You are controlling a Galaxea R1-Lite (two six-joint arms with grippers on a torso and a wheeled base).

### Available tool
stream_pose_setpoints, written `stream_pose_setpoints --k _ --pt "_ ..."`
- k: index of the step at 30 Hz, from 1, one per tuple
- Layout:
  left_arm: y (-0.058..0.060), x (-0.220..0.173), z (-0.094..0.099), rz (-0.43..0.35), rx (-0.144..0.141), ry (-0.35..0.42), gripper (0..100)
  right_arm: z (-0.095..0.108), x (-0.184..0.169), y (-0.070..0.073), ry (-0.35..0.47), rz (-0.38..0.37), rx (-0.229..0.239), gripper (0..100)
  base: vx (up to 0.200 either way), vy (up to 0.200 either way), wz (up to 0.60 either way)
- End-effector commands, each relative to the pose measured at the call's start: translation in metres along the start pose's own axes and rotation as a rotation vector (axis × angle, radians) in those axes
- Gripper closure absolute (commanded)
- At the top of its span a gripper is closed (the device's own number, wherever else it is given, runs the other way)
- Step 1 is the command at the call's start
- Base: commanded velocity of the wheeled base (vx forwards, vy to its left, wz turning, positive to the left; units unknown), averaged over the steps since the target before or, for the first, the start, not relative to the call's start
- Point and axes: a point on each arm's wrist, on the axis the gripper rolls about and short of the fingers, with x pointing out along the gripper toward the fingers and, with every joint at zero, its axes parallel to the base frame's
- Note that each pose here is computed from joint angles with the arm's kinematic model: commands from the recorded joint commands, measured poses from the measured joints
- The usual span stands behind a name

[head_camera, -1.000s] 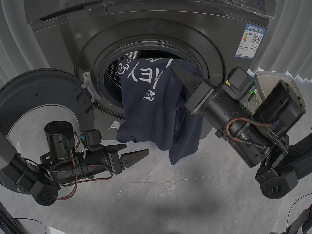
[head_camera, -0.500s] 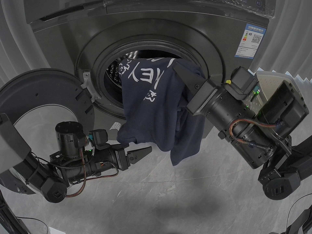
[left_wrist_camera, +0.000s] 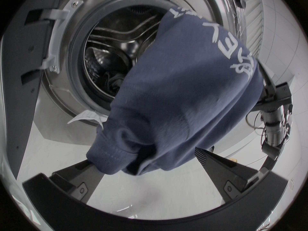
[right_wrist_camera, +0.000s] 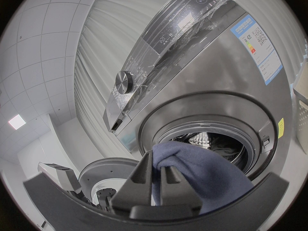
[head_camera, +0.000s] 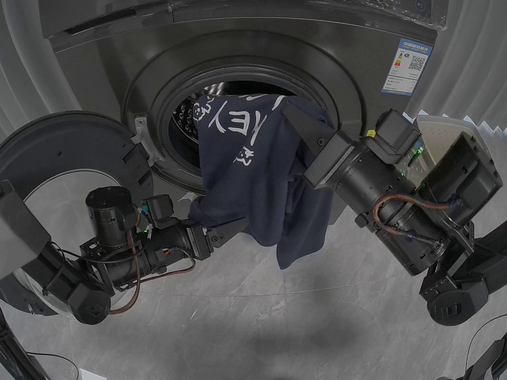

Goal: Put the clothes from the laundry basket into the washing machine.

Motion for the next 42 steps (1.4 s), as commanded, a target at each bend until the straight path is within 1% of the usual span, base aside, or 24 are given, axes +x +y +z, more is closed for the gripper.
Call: stream_pose_setpoints --k 1,5,7,10,14,15,17,21,22,24,26,29,34,35,37,38,42 --pt "-0.006 -0.008 0.008 -0.014 0.003 -0.04 0 -0.001 0.0 0.0 0.002 -0.001 0.0 100 0.0 0.0 0.0" --pt "-0.007 -0.008 0.012 -0.028 0.014 -0.076 0 -0.001 0.0 -0.001 0.0 -0.002 0.0 100 0.0 0.0 0.0" --pt "-0.007 -0.008 0.011 -0.025 0.016 -0.081 0 -0.001 0.0 -0.001 0.002 -0.002 -0.001 100 0.0 0.0 0.0" --pt "-0.004 -0.005 0.008 0.0 0.017 -0.077 0 -0.001 0.0 0.0 -0.001 0.0 0.0 100 0.0 0.0 0.0" --pt "0.002 -0.002 -0.002 0.02 0.009 -0.046 0 -0.001 0.0 -0.001 0.0 -0.002 0.0 100 0.0 0.0 0.0" --pt "0.002 -0.002 -0.002 0.02 0.009 -0.046 0 -0.001 0.0 -0.001 0.0 -0.002 0.0 100 0.0 0.0 0.0" --pt "0.007 -0.001 -0.009 0.036 0.016 -0.022 0 -0.002 0.0 0.0 0.002 -0.001 0.0 100 0.0 0.0 0.0" --pt "0.01 0.003 -0.009 0.039 0.023 -0.031 0 -0.002 0.0 -0.001 0.004 -0.001 0.0 100 0.0 0.0 0.0" --pt "0.01 0.006 -0.007 0.042 0.029 -0.06 0 -0.002 0.0 -0.001 0.004 -0.001 0.0 100 0.0 0.0 0.0" --pt "0.009 0.009 -0.004 0.043 0.036 -0.085 0 -0.002 0.0 -0.001 0.002 -0.001 0.0 100 0.0 0.0 0.0" --pt "0.007 0.009 -0.001 0.035 0.037 -0.096 0 -0.002 0.0 -0.001 0.004 -0.001 0.0 100 0.0 0.0 0.0" --pt "0.004 0.008 0.002 0.025 0.038 -0.107 0 -0.003 -0.001 -0.001 0.007 -0.002 -0.001 100 0.0 0.0 0.0" --pt "0.001 0.008 0.001 0.018 0.039 -0.104 0 -0.004 -0.001 -0.001 0.01 -0.003 -0.001 100 0.0 0.0 0.0" --pt "0.001 0.008 0.002 0.016 0.043 -0.116 100 -0.003 -0.001 -0.001 0.008 -0.003 -0.001 100 0.0 0.0 0.0" --pt "0.001 0.008 0.003 0.014 0.047 -0.133 100 -0.003 -0.001 -0.001 0.008 -0.003 -0.001 100 0.0 0.0 0.0" --pt "0.0 0.008 0.005 0.014 0.051 -0.154 100 -0.004 -0.001 -0.001 0.01 -0.003 -0.001 100 0.0 0.0 0.0" --pt "-0.001 0.006 0.004 0.019 0.05 -0.161 100 -0.004 -0.001 -0.001 0.01 -0.003 -0.001 100 0.0 0.0 0.0"
